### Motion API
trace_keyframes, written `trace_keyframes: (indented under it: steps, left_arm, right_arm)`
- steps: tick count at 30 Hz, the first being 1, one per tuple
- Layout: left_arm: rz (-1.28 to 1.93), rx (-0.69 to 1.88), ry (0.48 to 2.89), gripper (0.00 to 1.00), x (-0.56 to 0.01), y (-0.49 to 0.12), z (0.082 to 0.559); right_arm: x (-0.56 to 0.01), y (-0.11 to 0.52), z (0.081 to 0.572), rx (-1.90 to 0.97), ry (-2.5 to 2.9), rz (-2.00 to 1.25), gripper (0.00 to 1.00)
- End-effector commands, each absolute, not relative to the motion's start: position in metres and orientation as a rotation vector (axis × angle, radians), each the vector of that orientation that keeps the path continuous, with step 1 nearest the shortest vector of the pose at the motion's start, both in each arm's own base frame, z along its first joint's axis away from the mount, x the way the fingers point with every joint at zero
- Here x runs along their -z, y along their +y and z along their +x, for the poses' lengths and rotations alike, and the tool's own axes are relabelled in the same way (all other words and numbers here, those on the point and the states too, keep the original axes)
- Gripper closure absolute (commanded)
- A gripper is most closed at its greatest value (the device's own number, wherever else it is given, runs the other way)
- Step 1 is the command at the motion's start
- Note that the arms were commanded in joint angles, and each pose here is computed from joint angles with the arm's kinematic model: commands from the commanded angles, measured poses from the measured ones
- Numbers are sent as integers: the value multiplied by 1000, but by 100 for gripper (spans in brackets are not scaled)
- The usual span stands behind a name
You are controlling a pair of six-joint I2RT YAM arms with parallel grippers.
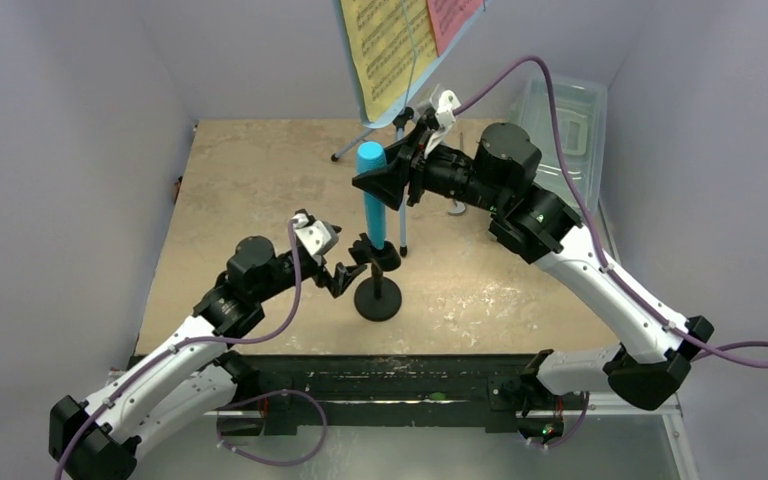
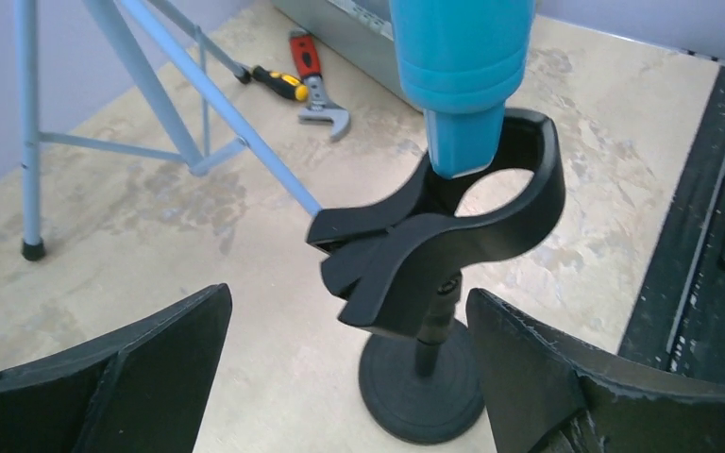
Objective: Set up the instrument practice props
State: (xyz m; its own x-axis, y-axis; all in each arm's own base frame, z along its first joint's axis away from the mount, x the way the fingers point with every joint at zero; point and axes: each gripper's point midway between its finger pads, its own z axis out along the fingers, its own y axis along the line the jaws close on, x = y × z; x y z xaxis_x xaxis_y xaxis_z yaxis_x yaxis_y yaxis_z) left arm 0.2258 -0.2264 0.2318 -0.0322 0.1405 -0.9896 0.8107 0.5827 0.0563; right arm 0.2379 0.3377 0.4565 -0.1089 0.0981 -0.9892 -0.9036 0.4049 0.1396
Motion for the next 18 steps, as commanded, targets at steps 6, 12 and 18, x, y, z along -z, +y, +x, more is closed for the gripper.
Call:
trace_keyframes:
  steps: [6, 12, 18]
  left_arm:
    - [1029, 493, 1193, 7, -284, -238, 260]
    - [1270, 595, 1161, 13, -274, -250, 263]
    - [1409, 830, 1230, 17, -241, -261, 235]
  right_arm:
    - [-517, 334, 229, -1018, 1293, -766, 100]
    - [-518, 334, 224, -1034, 1288, -790, 100]
    - [-506, 335, 223, -1038, 1325, -803, 100]
